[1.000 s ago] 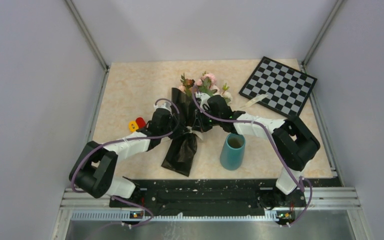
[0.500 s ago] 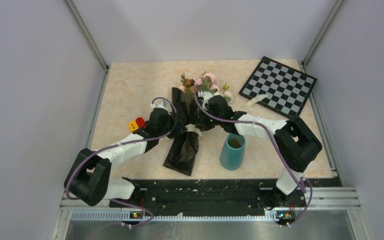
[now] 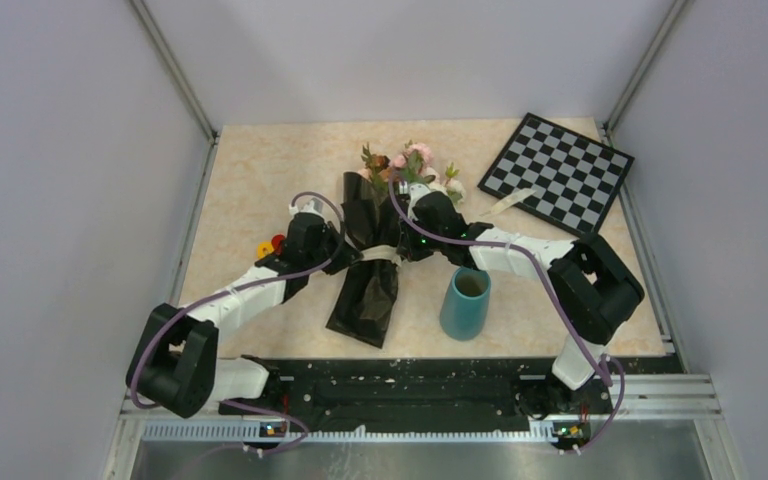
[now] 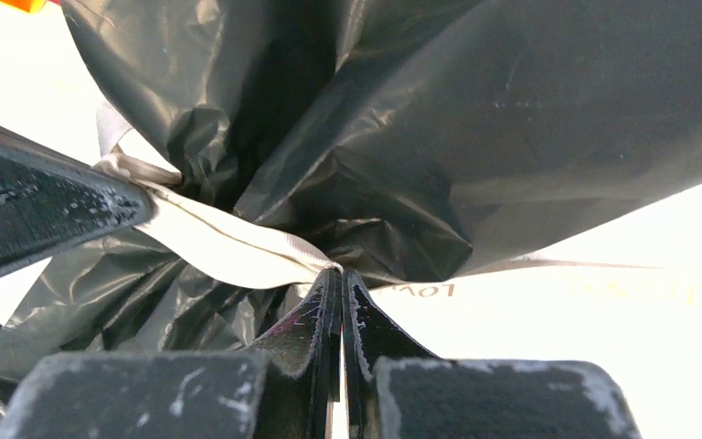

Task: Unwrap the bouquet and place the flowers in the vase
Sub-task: Untie the ribbon from the wrapping paper.

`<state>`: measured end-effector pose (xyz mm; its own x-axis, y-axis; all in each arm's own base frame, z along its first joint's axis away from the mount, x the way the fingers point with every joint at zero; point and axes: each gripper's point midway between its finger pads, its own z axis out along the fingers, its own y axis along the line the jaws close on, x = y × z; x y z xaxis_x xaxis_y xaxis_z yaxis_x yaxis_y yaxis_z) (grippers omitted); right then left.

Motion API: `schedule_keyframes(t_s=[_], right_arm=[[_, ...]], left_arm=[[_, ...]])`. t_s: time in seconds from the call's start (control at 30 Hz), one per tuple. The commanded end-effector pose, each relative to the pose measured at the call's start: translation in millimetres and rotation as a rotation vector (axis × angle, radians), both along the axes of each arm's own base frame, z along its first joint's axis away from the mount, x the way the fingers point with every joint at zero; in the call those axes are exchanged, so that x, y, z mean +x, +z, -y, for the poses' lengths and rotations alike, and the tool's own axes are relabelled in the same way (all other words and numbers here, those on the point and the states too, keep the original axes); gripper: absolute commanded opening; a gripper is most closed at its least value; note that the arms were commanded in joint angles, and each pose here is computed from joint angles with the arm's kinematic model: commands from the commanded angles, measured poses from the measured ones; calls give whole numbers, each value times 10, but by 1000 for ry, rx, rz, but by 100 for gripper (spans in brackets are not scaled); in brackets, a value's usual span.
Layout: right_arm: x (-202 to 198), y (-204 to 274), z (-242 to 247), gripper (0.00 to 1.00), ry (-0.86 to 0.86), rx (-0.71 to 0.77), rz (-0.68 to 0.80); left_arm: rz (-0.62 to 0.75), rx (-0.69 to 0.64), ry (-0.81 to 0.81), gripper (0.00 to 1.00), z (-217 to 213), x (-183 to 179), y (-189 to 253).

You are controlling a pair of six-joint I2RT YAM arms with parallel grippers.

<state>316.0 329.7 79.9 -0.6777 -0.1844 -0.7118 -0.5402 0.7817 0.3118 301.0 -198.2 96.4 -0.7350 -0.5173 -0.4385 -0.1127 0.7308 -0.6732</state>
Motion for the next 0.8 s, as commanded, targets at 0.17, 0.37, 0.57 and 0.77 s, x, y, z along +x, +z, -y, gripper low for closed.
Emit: schedule_keyframes(t_s=[0.17,0.37,0.57,0.77], right_arm=[[131,170,129,0,-95,-14,47],[137,134,140,0,-106,-21,35],[20,340,-72,0,34,73,58],[-139,582,-315,24,200,149,84]], left_arm=[[25,11,-8,0,-319,48,108],[18,14,3,3,-481,28,75],[10,-4,-16,5,-484,-3,53],[12,-7,-29,10,-475,-20,49]])
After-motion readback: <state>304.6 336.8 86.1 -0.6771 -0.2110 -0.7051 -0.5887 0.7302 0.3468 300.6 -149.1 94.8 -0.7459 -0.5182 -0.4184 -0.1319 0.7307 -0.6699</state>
